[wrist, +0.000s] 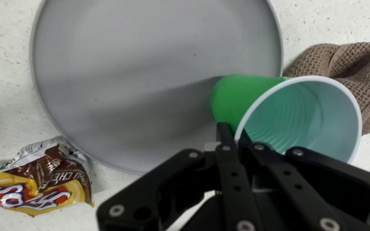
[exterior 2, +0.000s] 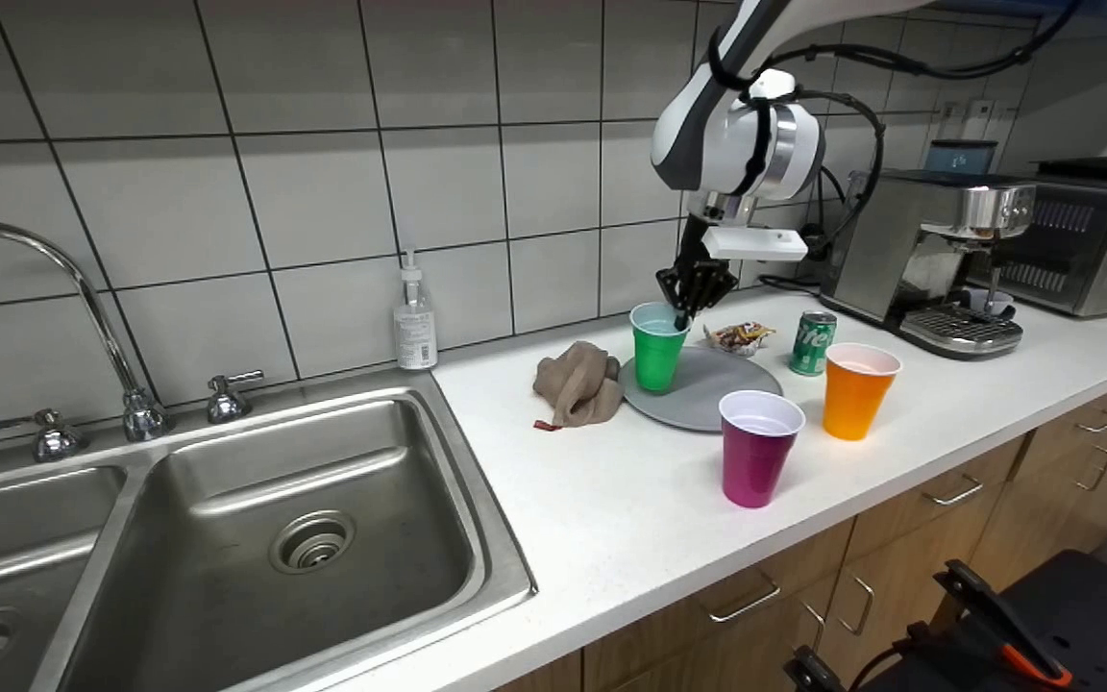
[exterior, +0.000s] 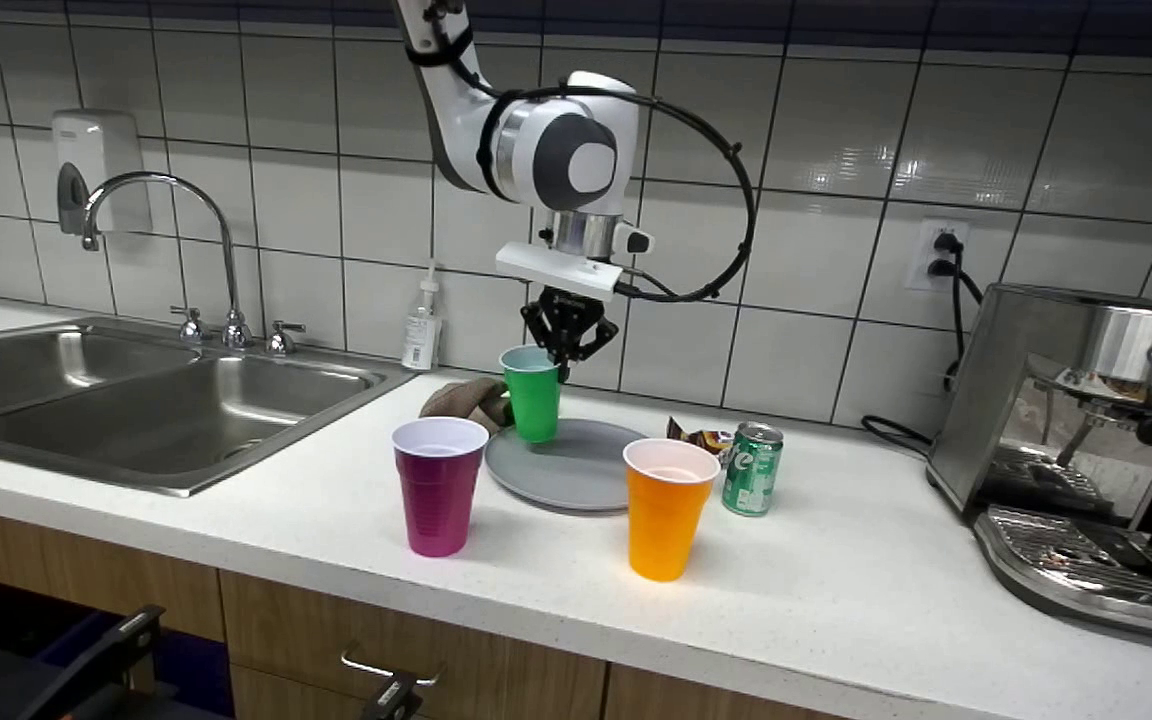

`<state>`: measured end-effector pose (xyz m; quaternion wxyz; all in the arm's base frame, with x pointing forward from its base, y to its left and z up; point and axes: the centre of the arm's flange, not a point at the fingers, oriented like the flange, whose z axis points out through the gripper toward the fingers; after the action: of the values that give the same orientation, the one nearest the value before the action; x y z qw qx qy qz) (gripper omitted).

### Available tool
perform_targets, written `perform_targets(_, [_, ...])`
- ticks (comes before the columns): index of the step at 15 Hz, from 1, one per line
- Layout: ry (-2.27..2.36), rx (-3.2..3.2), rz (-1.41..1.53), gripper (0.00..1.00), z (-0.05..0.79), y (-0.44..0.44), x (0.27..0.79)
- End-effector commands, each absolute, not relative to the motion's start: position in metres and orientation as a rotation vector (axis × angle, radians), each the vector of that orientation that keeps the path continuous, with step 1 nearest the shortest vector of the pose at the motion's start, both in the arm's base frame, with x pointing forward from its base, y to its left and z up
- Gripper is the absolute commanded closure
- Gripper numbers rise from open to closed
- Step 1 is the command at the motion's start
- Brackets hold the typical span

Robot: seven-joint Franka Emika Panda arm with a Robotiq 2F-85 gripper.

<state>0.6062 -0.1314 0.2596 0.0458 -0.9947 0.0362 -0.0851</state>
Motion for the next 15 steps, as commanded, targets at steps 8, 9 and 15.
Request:
perform_targets(8, [0.257, -2.997, -0.086, 0.99, 0.286, -0.165, 0.634])
perform_targets(9, [0.279, -3.006, -0.087, 0.99, 0.284, -0.168, 0.637])
perform_targets(15, [0.388, -3.021, -0.054, 0.99, 0.246, -0.17, 0.658])
